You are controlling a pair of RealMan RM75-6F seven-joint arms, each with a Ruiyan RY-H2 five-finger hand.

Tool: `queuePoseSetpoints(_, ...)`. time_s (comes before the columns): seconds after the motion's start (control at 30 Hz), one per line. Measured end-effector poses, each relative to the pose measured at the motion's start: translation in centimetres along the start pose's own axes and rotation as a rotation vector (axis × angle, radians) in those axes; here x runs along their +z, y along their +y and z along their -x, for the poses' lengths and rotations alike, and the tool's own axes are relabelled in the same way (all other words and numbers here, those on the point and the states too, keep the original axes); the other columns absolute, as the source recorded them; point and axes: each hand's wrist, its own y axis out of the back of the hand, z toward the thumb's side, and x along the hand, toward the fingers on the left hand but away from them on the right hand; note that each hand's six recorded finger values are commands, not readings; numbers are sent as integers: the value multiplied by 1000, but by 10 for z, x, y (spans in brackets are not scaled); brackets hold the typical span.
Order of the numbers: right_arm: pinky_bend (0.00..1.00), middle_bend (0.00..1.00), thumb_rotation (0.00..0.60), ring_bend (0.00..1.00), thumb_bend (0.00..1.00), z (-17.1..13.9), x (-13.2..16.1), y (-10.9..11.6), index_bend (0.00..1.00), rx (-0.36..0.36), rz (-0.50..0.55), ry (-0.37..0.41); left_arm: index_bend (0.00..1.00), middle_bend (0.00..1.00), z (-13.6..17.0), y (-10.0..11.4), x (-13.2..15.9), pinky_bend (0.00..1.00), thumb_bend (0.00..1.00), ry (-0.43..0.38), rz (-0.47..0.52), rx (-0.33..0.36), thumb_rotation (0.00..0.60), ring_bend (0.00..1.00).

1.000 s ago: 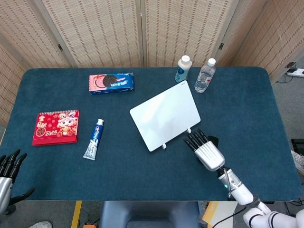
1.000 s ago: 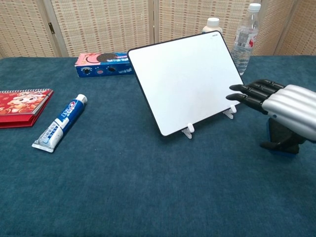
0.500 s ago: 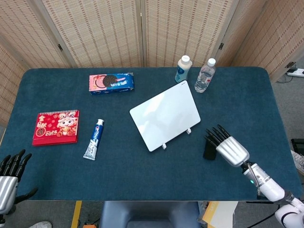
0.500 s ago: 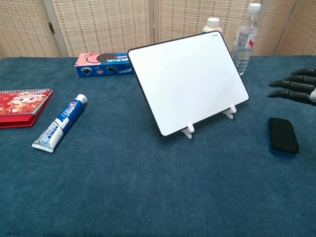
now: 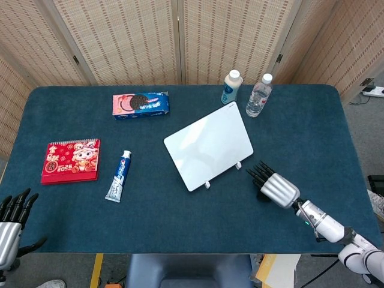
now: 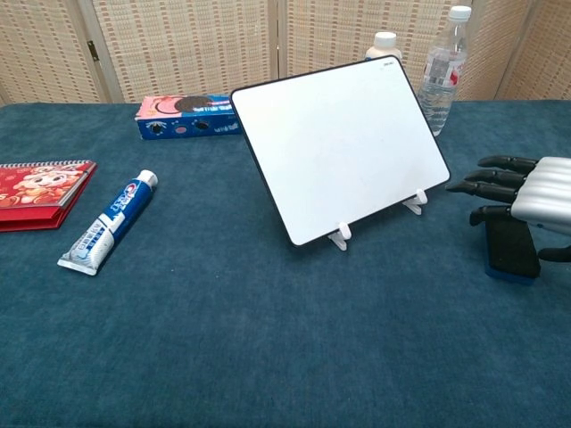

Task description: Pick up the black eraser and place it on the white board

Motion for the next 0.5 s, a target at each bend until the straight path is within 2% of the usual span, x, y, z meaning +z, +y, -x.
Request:
queuePoseSetpoints(0.2,0,0,600,0,244,4,6,-3,315,2,-4,12,0,30,1,3,-2,85,71,15,-14,23,600,103)
queuePoseSetpoints(0.4,0,0,600,0,243,4,7,-8,331,13,-16,11,0,30,1,4,-3,86,70,14,-8,23,600,103)
queuePoseSetpoints(0.5,0,0,600,0,244,4,8,-8,418,14,-12,10,0,30,2,4,-3,85,71,13,-7,24,600,103)
